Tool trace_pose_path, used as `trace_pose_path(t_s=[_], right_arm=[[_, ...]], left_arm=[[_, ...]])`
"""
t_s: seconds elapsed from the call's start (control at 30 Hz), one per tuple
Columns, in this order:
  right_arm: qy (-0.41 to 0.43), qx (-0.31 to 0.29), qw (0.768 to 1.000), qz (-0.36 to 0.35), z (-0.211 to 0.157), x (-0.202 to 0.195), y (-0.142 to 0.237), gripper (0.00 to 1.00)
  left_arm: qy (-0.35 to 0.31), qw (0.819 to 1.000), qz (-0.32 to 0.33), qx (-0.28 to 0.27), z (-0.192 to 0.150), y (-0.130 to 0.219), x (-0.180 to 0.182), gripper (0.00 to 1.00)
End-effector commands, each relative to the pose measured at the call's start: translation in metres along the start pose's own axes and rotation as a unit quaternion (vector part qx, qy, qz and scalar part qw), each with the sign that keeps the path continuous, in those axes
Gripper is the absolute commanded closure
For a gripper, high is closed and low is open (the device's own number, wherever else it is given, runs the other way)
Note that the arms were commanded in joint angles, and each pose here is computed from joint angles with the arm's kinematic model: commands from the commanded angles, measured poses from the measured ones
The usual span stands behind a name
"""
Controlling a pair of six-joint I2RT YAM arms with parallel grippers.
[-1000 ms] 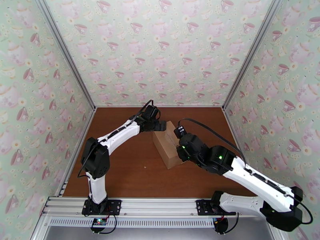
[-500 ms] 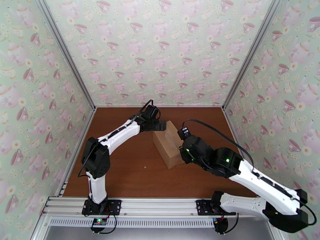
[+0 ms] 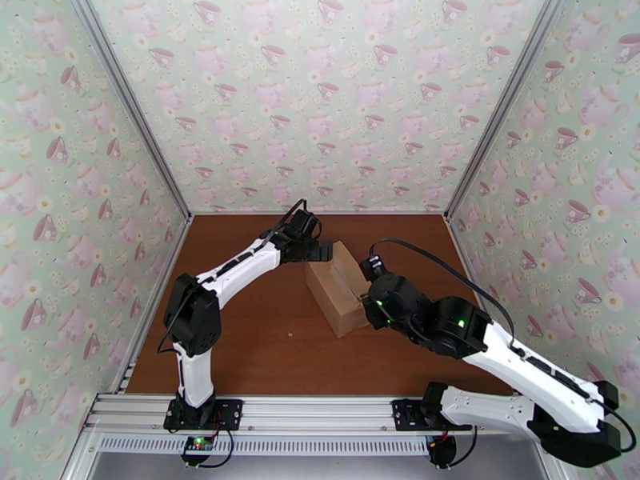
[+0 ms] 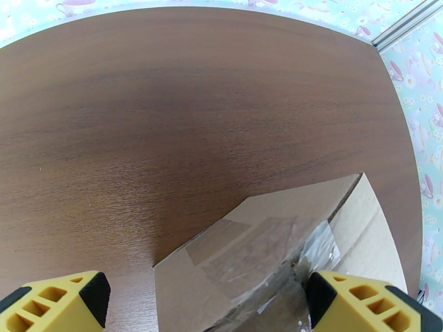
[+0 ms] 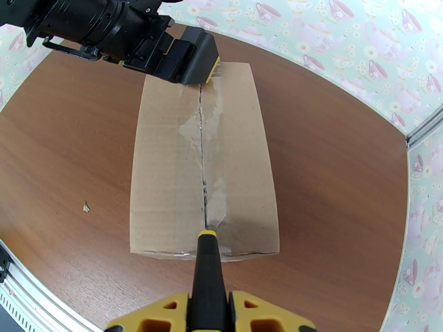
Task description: Unpack the express box
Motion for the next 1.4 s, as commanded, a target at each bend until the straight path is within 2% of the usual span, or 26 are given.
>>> trace_pose_path(t_s=[0.0,1.07,1.23,1.37], right_arm=[[0.008,0.027,1.0,0.0,-0.013,-0.007,0.014,1.0],[-0.008,0.012,1.0,0.008,-0.009,-0.009,0.032,1.0],[-0.014,-0.001,1.0,-0.002,-0.007,-0.012,0.032,1.0],[-0.011,-0.013,0.999,-0.037,0.003,-0.016,0.027,1.0]], left_arm=[[0.011,0.994,0.107,0.03,-0.014,-0.025,0.051,0.0],[0.008,0.989,0.146,0.019,-0.007,-0.017,0.072,0.0],[0.009,0.99,0.143,0.001,-0.001,-0.004,0.071,0.0],[0.007,0.994,0.098,-0.038,0.014,0.024,0.055,0.0]])
Point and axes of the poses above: each hand's point on the last joint's axis, 136 mm out from that joint toward the fingers, its own y axis back along the fingers, its own x axis along the line the jaws close on, z = x × y, the point moved 3 cm from there along y, back along the fingers, and after that the axes turned 3 degrees about -y, right-handed, at the moved point
